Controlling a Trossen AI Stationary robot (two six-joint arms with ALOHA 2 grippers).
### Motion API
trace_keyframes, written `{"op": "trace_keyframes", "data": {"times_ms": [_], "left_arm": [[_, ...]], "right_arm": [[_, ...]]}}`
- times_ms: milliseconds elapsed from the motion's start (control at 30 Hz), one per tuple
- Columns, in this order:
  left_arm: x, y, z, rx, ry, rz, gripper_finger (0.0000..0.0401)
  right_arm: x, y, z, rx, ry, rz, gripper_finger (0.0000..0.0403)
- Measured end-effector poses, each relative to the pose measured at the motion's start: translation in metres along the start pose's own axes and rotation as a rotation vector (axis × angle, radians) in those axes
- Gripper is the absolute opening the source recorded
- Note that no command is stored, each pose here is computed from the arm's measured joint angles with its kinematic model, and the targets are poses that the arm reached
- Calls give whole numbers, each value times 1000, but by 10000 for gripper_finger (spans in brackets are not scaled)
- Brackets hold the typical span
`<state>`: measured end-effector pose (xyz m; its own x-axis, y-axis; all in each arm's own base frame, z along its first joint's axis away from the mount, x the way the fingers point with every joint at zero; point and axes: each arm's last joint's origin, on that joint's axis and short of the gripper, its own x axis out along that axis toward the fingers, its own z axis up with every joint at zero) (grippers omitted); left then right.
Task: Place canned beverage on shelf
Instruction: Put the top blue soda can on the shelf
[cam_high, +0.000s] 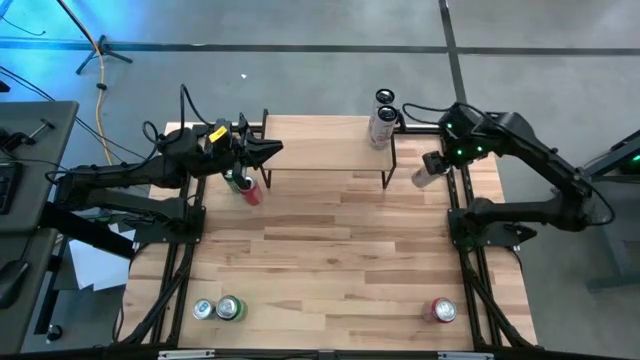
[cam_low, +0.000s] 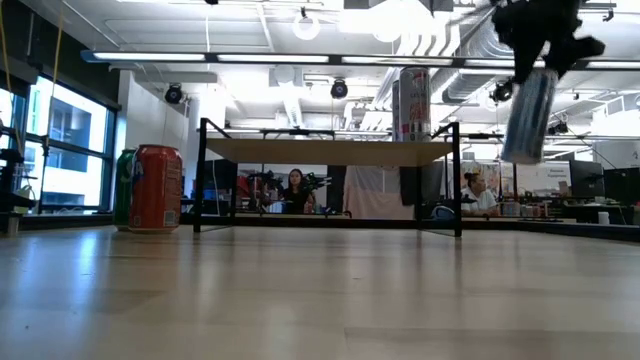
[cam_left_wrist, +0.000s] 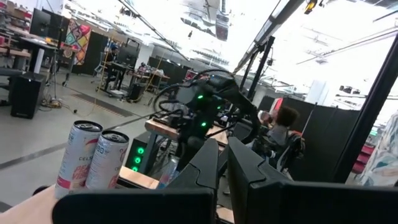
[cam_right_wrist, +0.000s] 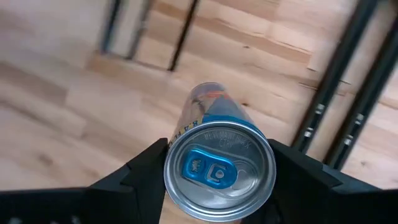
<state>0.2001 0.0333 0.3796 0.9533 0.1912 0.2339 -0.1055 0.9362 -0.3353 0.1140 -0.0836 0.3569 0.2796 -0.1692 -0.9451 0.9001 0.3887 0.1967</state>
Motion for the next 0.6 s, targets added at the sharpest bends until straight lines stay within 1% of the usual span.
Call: {"op": "trace_keyframes", "data": {"times_ms": [200,433,600], "left_arm": [[0,0,0,-22,0,0,0],[0,0,0,-36,0,0,0],[0,0,0,-49,1,0,0]], "right_arm": [[-23,28,-9,-103,5,137,226],[-49,70,-15,-301,69,303,226],[-67,105,-15,-444,67,386,226]]}}
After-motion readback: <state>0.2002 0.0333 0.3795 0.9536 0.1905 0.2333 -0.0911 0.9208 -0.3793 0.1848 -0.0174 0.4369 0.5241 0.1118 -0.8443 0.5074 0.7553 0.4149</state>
